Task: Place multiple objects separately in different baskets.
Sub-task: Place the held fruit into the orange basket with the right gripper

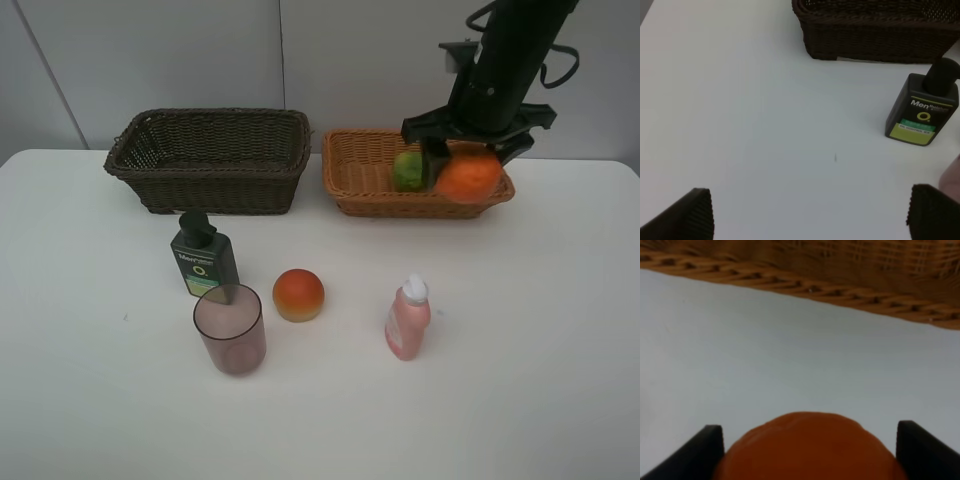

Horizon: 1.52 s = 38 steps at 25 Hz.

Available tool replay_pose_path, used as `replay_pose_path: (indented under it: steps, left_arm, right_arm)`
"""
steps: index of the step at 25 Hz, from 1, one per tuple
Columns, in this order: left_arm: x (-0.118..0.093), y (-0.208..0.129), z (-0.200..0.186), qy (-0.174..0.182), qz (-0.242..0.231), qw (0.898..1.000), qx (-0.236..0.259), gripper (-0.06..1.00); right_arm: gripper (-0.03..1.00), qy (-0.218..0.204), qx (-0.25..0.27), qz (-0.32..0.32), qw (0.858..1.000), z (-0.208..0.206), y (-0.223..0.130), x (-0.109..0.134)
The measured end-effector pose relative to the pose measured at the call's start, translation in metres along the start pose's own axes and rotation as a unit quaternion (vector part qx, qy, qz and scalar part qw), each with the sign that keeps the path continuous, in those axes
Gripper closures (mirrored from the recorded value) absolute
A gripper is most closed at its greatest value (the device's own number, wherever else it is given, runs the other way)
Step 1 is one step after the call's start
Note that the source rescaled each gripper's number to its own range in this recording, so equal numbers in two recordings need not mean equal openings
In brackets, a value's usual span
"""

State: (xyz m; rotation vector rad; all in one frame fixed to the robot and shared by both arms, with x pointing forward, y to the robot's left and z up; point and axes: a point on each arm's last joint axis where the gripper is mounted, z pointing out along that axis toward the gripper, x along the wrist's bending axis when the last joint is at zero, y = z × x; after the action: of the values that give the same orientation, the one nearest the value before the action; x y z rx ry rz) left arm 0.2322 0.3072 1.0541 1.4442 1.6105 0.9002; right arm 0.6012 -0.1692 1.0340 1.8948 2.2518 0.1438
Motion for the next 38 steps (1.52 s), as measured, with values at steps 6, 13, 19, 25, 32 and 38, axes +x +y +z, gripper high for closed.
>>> replay_pose_path:
  steps: [6, 13, 19, 25, 32, 38]
  left_arm:
    - [0.0, 0.0, 0.0, 0.0, 0.0, 1.0, 0.0, -0.06]
    - [0.0, 0.0, 0.0, 0.0, 0.0, 1.0, 0.0, -0.06]
    - [0.0, 0.0, 0.0, 0.0, 0.0, 1.0, 0.0, -0.06]
    - [0.0, 0.0, 0.0, 0.0, 0.0, 1.0, 0.0, -0.06]
    - [0.0, 0.0, 0.0, 0.0, 0.0, 1.0, 0.0, -0.06]
    - [0.0, 0.0, 0.0, 0.0, 0.0, 1.0, 0.0, -0.06]
  right_arm:
    - [0.36, 0.001, -0.019, 0.004, 1.0, -0.005, 0.024, 0.004]
    - [0.36, 0.005, -0.043, 0.004, 0.999, -0.002, 0.042, 0.007]
    - [0.36, 0.006, -0.077, 0.0, 0.997, 0.017, 0.057, 0.01]
    - [0.36, -0.016, -0.083, 0.02, 0.996, 0.04, 0.068, -0.018]
    - [0.36, -0.026, -0.093, 0.05, 0.994, 0.065, 0.077, -0.051]
    - [0.36, -0.031, -0.087, 0.043, 0.995, 0.1, 0.081, -0.051]
